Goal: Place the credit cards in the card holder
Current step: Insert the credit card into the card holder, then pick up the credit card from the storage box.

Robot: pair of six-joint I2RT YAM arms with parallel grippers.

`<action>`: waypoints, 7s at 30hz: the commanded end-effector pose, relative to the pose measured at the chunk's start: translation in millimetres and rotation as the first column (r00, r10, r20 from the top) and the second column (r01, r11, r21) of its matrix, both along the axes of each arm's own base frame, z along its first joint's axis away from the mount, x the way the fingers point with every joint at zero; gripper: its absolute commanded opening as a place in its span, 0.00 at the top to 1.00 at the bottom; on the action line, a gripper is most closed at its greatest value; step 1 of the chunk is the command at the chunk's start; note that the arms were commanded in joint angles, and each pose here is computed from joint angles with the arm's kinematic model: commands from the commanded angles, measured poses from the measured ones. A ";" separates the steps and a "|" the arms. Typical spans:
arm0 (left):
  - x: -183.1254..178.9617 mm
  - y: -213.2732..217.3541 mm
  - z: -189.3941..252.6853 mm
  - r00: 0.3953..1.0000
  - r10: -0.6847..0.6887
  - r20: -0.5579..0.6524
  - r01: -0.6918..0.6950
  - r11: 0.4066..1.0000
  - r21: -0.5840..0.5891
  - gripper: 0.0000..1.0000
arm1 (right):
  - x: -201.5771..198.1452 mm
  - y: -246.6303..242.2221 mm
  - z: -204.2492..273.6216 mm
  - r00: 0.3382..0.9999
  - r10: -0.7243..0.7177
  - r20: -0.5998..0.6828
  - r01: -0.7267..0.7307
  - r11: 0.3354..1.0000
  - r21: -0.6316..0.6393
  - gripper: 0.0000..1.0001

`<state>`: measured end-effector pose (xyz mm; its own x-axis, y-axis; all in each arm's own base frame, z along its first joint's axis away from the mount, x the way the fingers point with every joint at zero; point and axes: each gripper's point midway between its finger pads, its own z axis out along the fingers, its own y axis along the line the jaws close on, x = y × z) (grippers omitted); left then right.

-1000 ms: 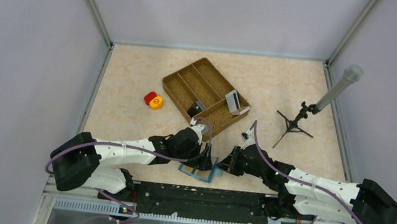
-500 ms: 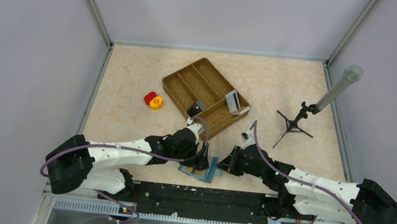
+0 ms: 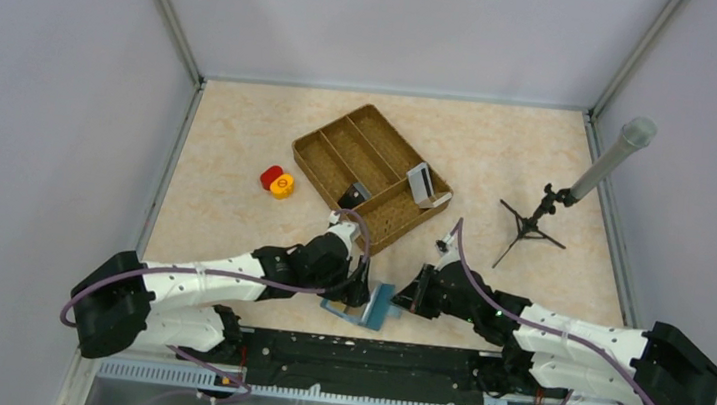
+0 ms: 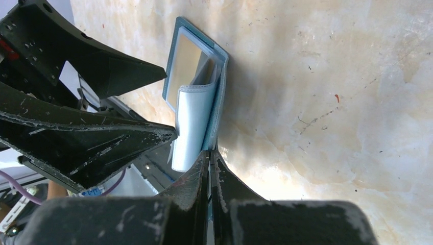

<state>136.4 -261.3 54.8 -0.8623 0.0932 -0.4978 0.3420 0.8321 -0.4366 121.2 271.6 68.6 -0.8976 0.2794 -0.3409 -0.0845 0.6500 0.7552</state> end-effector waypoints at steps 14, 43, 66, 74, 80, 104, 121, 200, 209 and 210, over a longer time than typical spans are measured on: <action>11.6 14.8 9.7 0.995 -0.028 0.093 0.017 0.993 0.118 0.09 | 5.3 3.4 0.9 1.000 -0.012 0.008 0.012 1.000 0.014 1.00; 0.1 11.3 -8.8 0.998 -0.046 0.049 0.039 0.992 0.123 0.08 | 9.8 47.6 -18.6 0.995 0.094 -0.021 -0.093 0.995 0.038 0.62; -7.2 15.2 -21.4 0.999 -0.045 0.020 0.042 0.990 0.134 0.09 | 17.3 54.7 1.5 0.995 0.089 0.050 -0.093 0.990 0.102 1.00; -0.6 19.1 -8.5 0.996 -0.042 0.075 0.029 0.986 0.163 0.08 | 15.1 48.1 -6.0 0.996 0.080 0.033 -0.082 0.994 0.075 1.00; -2.0 13.4 3.2 0.995 -0.039 0.090 0.030 0.995 0.093 0.05 | 14.5 48.5 -10.6 0.996 0.085 0.022 -0.086 0.994 0.065 1.00; 4.0 24.1 -1.4 0.994 -0.030 0.107 0.011 0.985 0.175 0.06 | 13.5 46.1 -12.9 0.997 0.081 0.016 -0.082 0.995 0.055 1.00; 11.5 45.1 6.2 0.985 0.052 0.162 -0.084 0.976 0.201 0.05 | 13.2 44.9 -15.5 0.997 0.080 0.009 -0.080 0.996 0.046 1.00; 126.5 117.1 140.4 0.950 0.189 0.250 -0.219 0.971 0.097 0.01 | 153.4 -67.5 112.6 0.923 -0.046 0.383 0.220 0.878 -0.425 0.20; 138.8 142.8 122.0 0.918 0.230 0.323 -0.302 0.934 0.191 0.01 | 251.5 -56.8 114.5 0.863 -0.280 0.421 0.466 0.764 -0.447 0.25; 138.3 142.5 120.1 0.920 0.228 0.319 -0.298 0.935 0.193 0.01 | 258.7 -53.8 112.5 0.857 -0.299 0.419 0.481 0.756 -0.445 0.25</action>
<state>269.2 -126.5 176.4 -0.7211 0.0023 -0.6929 0.1765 0.9676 -0.1805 341.9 221.1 168.0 -0.6480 0.1864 -0.7385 -0.0234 0.9642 0.2640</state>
